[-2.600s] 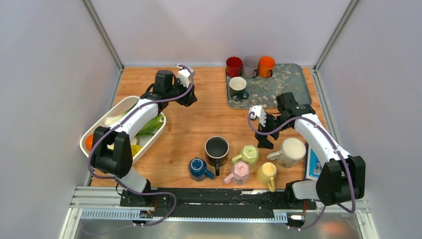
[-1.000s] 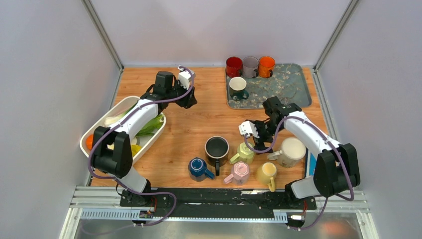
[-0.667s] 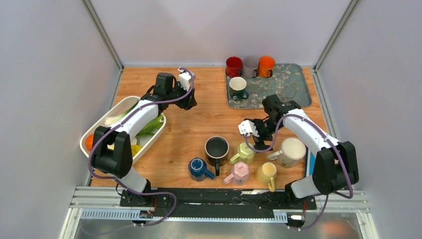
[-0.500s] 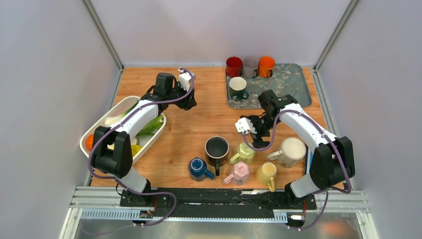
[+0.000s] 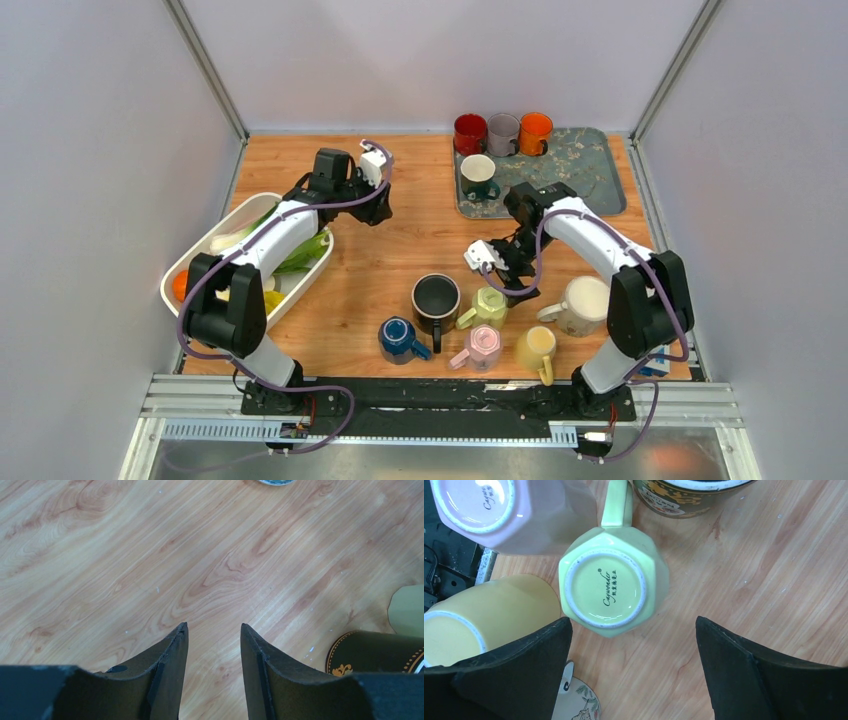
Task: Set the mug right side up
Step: Move the cup to the center of the board.
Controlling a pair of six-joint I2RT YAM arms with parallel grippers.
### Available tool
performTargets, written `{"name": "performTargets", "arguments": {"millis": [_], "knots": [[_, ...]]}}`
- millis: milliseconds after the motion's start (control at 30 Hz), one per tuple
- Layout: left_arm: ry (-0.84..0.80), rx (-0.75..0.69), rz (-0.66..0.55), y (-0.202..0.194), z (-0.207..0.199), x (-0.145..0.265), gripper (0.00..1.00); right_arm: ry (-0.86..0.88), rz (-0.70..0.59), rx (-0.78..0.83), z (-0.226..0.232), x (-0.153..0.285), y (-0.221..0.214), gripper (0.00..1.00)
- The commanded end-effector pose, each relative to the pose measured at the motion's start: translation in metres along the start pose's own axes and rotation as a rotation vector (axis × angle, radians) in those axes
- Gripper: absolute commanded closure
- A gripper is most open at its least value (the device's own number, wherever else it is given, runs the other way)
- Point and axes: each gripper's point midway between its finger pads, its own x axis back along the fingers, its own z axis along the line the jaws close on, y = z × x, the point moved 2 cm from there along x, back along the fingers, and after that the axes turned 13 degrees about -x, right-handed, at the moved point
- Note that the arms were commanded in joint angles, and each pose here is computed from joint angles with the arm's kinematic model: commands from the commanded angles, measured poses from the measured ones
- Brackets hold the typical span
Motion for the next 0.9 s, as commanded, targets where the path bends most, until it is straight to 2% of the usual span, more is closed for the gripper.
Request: {"name": "performTargets", "arguments": {"millis": [0,267,467,700,867], "knots": [[0.002,-0.034,0.006,0.007,0.003,0.004,0.5,-0.018,-0.097,0.054,0.009,0.005,0.021,0.04],[-0.019,-0.068,0.078,-0.001,0.007,0.0,0.5,-0.024,-0.094,0.137,0.004,-0.008,0.033,0.03],[-0.012,-0.153,0.034,0.011,0.016,-0.003,0.5,-0.064,-0.141,-0.016,-0.027,-0.006,0.04,0.06],[0.007,-0.153,0.003,0.027,0.03,-0.012,0.5,-0.277,-0.094,-0.1,-0.106,0.04,0.021,0.09],[0.05,-0.164,-0.035,0.038,0.038,-0.01,0.5,-0.355,-0.19,-0.285,-0.166,0.059,0.028,0.1]]}}
